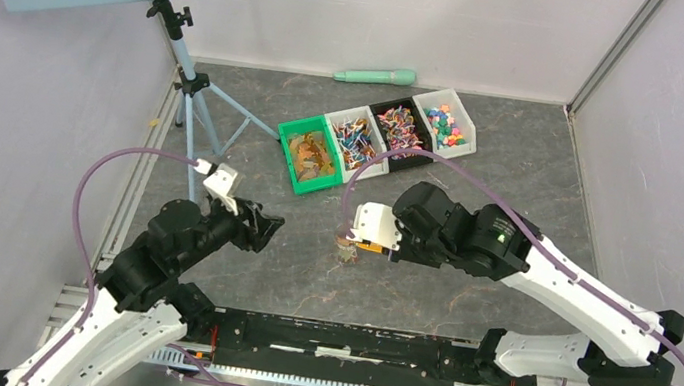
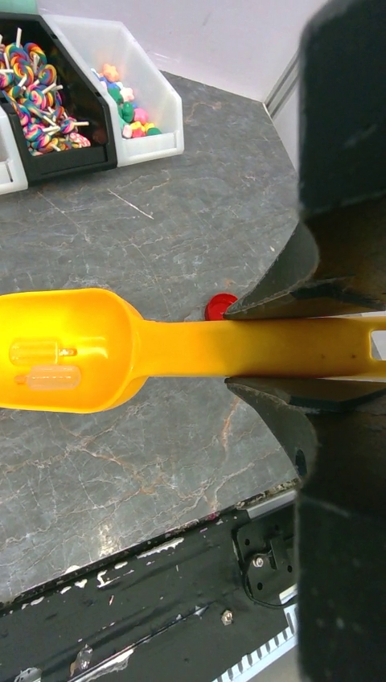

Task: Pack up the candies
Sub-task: Adjust the spatula.

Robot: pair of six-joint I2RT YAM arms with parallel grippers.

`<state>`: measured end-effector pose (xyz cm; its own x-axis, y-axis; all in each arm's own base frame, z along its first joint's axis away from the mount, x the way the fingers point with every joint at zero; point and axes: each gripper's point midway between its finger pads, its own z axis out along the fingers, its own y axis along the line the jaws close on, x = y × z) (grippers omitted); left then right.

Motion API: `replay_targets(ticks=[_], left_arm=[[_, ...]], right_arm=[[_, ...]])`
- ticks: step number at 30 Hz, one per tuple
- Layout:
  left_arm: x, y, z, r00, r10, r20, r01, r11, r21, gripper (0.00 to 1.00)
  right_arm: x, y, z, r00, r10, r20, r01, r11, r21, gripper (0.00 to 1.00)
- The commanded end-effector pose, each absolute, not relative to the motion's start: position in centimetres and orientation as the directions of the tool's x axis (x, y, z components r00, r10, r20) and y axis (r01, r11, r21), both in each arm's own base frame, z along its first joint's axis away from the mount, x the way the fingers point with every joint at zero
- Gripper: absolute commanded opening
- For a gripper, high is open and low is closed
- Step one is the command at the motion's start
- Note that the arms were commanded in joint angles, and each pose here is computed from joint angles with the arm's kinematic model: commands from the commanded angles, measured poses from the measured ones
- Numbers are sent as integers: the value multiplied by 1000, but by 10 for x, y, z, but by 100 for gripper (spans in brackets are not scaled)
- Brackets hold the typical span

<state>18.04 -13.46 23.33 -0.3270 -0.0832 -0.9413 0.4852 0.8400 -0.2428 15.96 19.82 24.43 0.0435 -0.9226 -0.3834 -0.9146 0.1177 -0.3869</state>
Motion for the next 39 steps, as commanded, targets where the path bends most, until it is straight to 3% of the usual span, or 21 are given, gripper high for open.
replay_targets(ticks=[1, 7, 12, 19, 29, 39], left_arm=[[181, -160, 250, -340, -147, -929, 554, 767, -324, 63], [187, -175, 246, -375, -157, -913, 572, 737, -362, 49], [193, -200, 242, -425, -170, -889, 611, 671, -420, 27], [206, -238, 243, -463, -193, -865, 666, 568, -483, 14], [215, -286, 234, -489, -178, -854, 724, 464, -511, 9], [215, -310, 216, -514, -127, -848, 735, 445, -512, 6]], right_arm=[[161, 200, 254, 24, -923, -385, -898, 149, -413, 0], [162, 205, 254, 25, -926, -376, -897, 145, -417, 0], [164, 204, 247, 17, -937, -348, -895, 141, -423, 0], [164, 210, 254, 21, -928, -372, -895, 149, -421, 0], [161, 219, 257, 32, -923, -384, -903, 139, -408, 0], [161, 221, 258, 42, -923, -383, -903, 129, -411, 0]])
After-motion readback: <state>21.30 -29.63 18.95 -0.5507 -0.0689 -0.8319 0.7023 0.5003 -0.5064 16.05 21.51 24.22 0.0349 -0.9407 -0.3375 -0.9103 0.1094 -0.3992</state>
